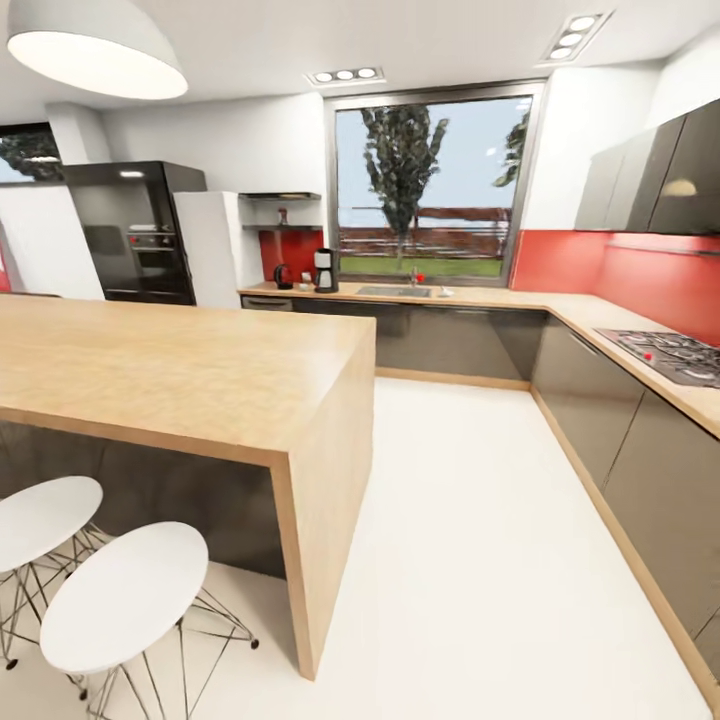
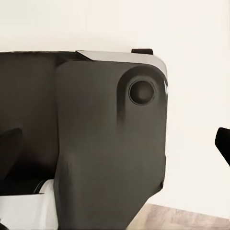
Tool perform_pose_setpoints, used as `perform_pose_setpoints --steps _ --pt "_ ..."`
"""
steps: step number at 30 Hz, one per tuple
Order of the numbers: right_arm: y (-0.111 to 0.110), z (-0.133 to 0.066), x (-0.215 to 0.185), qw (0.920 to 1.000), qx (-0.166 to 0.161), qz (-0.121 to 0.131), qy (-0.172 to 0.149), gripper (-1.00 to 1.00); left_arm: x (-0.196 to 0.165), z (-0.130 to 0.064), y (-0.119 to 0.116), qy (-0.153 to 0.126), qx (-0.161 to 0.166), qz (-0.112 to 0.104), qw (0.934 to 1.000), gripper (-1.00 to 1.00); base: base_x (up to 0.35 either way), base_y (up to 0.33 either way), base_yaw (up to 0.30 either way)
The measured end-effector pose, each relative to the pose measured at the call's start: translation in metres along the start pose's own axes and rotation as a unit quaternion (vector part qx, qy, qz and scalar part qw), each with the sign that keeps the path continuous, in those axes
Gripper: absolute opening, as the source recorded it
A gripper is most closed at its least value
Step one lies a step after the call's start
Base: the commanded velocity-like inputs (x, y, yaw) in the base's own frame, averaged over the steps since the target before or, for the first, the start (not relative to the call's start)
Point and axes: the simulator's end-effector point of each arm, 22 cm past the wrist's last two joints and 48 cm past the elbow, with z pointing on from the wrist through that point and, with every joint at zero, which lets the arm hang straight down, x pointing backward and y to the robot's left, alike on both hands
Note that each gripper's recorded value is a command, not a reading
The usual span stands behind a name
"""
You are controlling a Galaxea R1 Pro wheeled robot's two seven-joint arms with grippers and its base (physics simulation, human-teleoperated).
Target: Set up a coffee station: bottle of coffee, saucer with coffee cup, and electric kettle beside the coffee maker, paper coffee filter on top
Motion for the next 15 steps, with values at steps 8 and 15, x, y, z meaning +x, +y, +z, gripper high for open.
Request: perform_pose_setpoints --steps 8,15 --pt "0.0 -0.009 0.004 1.0 0.0 0.0 0.004 1.0 0.006 -0.009 0.001 0.004 0.0 0.0 1.0 1.0 0.0 0.0 -0.264" --pt "0.001 -0.016 0.008 1.0 0.0 0.0 0.007 1.0 0.011 -0.016 0.0 0.008 0.001 0.0 1.0 1.0 0.0 0.0 -0.264"
